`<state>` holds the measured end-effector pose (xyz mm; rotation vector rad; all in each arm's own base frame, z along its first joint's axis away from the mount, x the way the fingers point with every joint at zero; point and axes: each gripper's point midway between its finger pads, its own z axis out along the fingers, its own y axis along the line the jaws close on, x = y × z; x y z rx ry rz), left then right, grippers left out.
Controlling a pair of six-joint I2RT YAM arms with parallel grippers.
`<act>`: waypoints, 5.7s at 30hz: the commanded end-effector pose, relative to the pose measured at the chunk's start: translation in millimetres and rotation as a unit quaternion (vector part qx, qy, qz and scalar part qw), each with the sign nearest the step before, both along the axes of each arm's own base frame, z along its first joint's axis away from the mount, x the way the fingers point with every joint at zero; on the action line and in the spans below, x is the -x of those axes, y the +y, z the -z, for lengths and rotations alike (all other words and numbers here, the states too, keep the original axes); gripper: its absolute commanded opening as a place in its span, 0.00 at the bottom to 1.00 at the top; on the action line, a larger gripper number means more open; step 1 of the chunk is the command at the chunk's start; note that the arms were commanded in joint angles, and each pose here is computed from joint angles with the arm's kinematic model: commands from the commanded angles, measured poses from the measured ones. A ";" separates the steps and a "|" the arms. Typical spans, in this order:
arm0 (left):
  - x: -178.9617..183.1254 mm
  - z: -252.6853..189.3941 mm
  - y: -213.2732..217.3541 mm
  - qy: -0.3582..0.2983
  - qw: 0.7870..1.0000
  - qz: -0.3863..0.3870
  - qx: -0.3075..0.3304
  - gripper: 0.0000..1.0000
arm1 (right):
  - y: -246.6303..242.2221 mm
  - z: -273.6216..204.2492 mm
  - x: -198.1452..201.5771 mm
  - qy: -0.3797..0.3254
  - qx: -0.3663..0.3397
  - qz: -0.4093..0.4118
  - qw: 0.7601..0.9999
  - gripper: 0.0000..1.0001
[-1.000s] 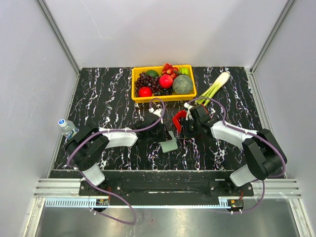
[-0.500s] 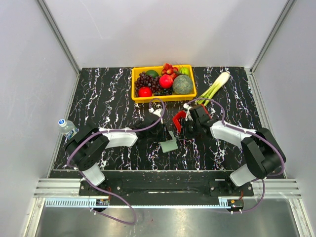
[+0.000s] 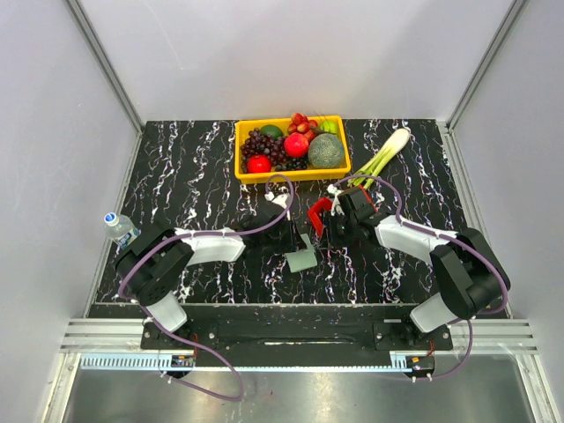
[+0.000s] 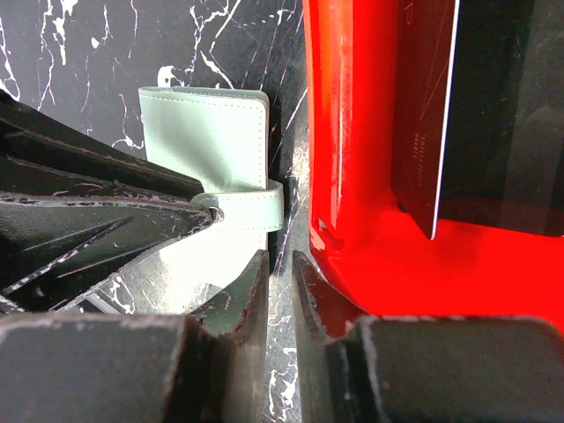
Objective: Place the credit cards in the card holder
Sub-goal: Close the card holder at the center of the board.
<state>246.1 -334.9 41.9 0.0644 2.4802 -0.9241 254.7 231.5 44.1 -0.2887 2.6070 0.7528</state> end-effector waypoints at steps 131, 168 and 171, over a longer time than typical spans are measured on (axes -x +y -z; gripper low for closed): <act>-4.1 31.6 20.2 0.010 0.998 -0.047 -0.042 0.00 | 52.8 7.1 -9.2 -0.043 0.027 0.006 0.999 0.05; 18.3 94.0 59.2 0.082 0.988 -0.072 -0.111 0.00 | 71.0 37.2 3.1 -0.019 0.096 -0.044 0.994 0.06; 18.8 98.6 63.6 0.083 0.986 -0.071 -0.126 0.00 | 72.3 39.7 3.4 -0.020 0.101 -0.042 0.994 0.06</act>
